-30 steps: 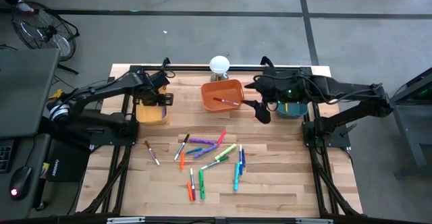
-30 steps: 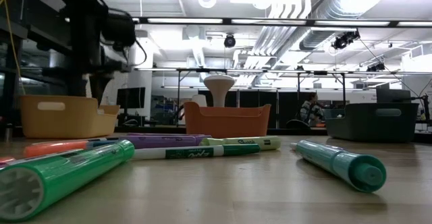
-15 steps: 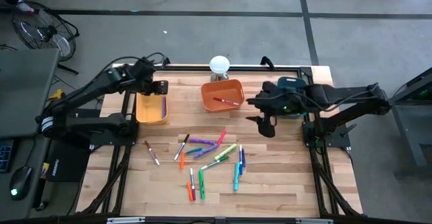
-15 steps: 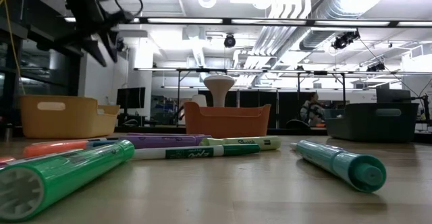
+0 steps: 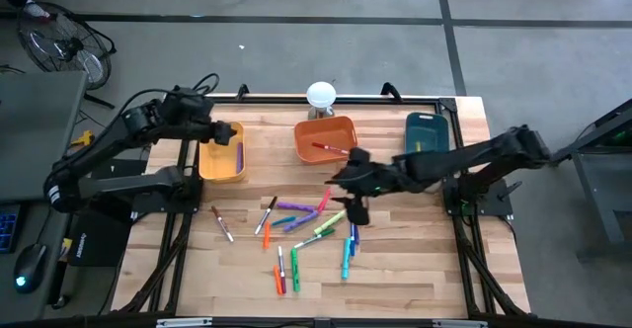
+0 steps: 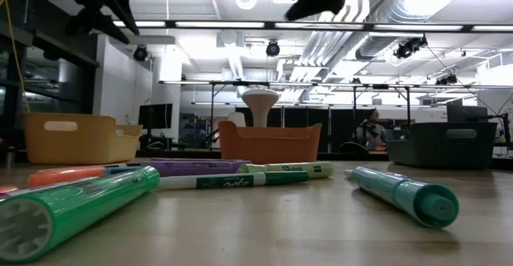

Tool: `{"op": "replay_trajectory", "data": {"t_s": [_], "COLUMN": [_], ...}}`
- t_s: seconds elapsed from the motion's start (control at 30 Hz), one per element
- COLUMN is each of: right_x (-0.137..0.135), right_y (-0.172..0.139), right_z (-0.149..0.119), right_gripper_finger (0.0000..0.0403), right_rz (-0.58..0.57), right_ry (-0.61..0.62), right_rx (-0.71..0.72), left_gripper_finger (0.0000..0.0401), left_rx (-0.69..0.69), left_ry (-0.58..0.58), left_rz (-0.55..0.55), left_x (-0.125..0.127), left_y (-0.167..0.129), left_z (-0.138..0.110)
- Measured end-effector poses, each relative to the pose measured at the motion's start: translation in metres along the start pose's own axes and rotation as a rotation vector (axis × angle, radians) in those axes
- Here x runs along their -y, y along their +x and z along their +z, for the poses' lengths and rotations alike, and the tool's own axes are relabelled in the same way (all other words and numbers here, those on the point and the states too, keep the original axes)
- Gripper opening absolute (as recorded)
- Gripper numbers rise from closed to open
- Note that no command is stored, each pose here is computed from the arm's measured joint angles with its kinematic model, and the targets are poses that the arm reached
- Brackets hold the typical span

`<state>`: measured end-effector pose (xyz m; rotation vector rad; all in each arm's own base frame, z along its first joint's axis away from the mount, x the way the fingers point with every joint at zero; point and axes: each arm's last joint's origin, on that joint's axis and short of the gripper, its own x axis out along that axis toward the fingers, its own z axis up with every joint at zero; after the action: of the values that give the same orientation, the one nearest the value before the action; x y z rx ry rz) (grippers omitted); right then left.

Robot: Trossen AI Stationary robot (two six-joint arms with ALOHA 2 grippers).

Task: Pick & Place Markers
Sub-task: Put the violet highlighter pen into the yellow bin

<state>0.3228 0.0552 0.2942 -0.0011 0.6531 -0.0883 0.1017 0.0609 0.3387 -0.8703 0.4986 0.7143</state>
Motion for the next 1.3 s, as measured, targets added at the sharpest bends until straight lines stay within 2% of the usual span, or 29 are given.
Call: {"op": "replay_trajectory", "data": {"t_s": [0.13, 0.33, 0.57, 0.8, 1.0, 1.1, 1.3], "right_x": [-0.003, 0.003, 0.002, -0.005, -0.006, -0.006, -0.007], "right_y": [0.035, 0.084, 0.135, 0.175, 0.193, 0.195, 0.197], "right_z": [-0.004, -0.006, -0.010, -0.033, -0.050, -0.052, -0.051], "right_gripper_finger": [0.0259, 0.0259, 0.0259, 0.0259, 0.0259, 0.0259, 0.0259], "right_rz": [-0.009, -0.013, 0.009, 0.040, 0.030, 0.038, 0.036], "right_ry": [-0.008, 0.002, -0.020, -0.053, -0.004, 0.034, 0.033], "right_rx": [0.004, -0.073, -0.191, -0.359, -0.411, -0.412, -0.384], "left_gripper_finger": [0.0133, 0.0133, 0.0133, 0.0133, 0.0133, 0.0133, 0.0133], "left_rx": [0.020, 0.018, 0.006, 0.005, 0.009, 0.009, 0.013], "left_ry": [0.058, 0.125, 0.190, 0.219, 0.232, 0.233, 0.256], "left_rz": [-0.067, -0.155, -0.176, -0.178, -0.175, -0.174, -0.172], "left_x": [0.004, 0.013, 0.019, 0.021, 0.022, 0.022, 0.022], "left_y": [-0.010, -0.014, -0.015, -0.015, -0.016, -0.016, -0.015], "left_z": [-0.006, -0.011, -0.016, -0.020, -0.021, -0.021, -0.021]}}
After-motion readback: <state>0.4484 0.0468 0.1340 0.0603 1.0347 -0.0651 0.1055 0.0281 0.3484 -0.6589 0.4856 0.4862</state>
